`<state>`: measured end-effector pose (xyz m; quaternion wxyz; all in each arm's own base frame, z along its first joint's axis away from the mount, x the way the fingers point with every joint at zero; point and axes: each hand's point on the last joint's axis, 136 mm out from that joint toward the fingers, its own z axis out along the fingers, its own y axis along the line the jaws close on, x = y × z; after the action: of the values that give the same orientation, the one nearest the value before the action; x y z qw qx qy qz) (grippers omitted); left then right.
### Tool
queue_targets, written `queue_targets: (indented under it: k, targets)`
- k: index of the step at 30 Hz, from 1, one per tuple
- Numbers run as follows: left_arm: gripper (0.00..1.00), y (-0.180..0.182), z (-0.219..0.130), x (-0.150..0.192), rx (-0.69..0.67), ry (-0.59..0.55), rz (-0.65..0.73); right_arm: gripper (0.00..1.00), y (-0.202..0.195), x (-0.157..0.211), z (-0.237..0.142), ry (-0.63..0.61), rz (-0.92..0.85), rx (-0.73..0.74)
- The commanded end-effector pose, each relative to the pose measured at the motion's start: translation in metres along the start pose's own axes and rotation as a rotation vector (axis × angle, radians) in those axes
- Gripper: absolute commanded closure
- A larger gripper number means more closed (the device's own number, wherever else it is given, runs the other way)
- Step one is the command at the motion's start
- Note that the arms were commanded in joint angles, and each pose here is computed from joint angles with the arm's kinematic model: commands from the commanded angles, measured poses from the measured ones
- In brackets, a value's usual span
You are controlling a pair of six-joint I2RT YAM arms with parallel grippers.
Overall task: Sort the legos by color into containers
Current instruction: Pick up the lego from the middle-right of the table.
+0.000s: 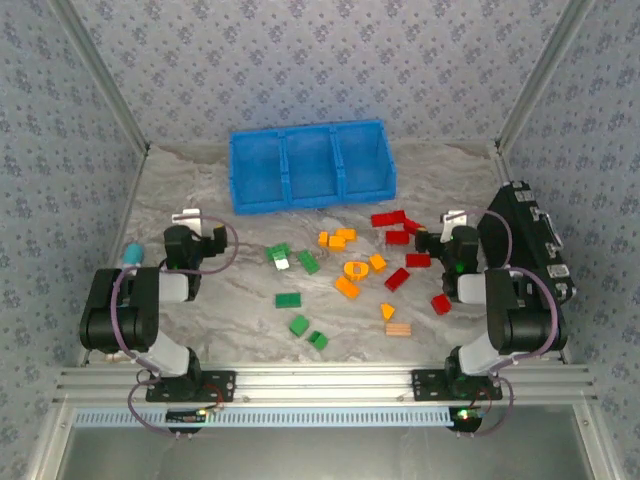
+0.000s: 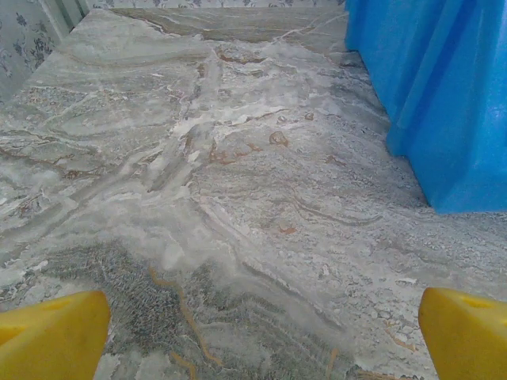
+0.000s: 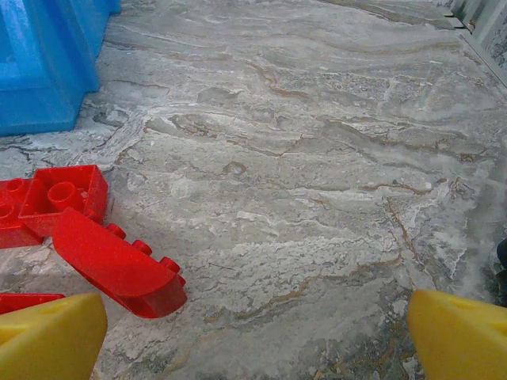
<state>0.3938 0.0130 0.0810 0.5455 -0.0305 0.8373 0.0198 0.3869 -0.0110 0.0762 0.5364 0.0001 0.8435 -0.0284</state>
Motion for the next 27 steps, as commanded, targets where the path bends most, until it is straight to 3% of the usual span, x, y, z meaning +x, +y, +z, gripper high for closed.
queue_targets:
  k: [1, 27]
  targets:
    - [0.00, -0.0009, 0.0007, -0.0078, 0.010, -0.020, 0.003, 0.01, -0.0024, -0.0088, 0.0008, -0.029, -0.005, 0.008]
    - [0.00, -0.0009, 0.0013, -0.0083, 0.012, -0.019, 0.000, 0.01, -0.0036, -0.0087, 0.0021, -0.021, 0.016, -0.018]
